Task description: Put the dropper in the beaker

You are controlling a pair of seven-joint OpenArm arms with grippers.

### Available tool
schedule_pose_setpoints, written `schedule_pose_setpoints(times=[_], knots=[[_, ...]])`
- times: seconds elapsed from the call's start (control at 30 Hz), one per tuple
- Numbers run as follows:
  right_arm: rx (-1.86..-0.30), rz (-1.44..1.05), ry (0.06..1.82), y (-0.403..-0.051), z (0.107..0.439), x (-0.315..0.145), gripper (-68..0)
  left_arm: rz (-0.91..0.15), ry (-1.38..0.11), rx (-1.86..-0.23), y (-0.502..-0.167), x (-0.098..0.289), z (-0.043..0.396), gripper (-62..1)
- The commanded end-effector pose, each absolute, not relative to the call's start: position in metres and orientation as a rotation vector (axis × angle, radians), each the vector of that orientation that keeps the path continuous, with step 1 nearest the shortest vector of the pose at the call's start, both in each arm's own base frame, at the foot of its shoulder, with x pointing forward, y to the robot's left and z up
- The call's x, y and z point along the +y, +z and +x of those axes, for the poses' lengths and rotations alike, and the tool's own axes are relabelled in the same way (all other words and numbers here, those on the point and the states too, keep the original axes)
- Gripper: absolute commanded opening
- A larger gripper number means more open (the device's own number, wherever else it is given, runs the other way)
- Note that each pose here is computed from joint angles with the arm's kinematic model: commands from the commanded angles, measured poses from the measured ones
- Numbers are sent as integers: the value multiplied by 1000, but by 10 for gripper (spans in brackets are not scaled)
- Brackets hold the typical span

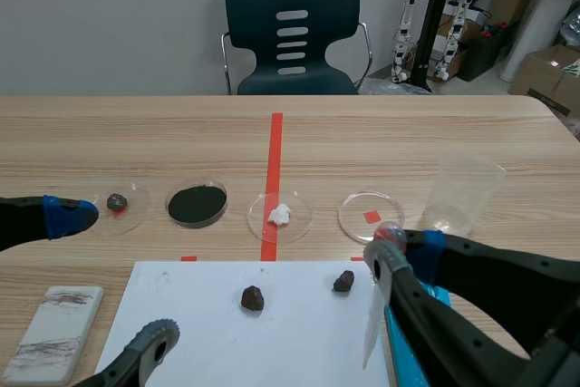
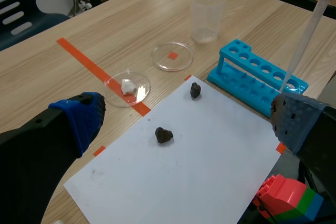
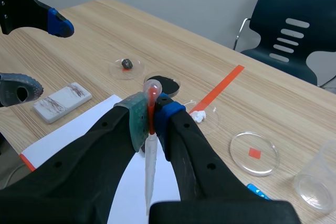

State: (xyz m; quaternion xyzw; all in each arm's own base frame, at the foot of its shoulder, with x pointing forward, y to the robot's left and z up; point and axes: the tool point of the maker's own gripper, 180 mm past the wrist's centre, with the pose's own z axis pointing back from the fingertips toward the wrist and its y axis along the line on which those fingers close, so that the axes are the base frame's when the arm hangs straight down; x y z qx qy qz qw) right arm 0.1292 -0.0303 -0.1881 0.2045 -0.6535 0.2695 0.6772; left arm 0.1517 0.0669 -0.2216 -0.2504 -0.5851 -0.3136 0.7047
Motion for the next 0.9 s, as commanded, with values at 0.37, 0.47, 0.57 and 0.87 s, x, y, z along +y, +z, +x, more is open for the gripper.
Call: schedule_pose_setpoints(times=[0.37,0.47,0.57,0.87], knots=[[-1505,462,600,-179,132,-31,-665,-574,-677,-1321,-216,65,151,14],[-1507,461,601,-178,133,-31,-665,-574,-677,-1321,-216,65,151,14],[-1515,459,604,-177,134,-31,-665,-574,-677,-1321,-216,65,151,14],[-1497,446,611,-182,137,-32,-665,-574,-677,-1321,-216,65,151,14]])
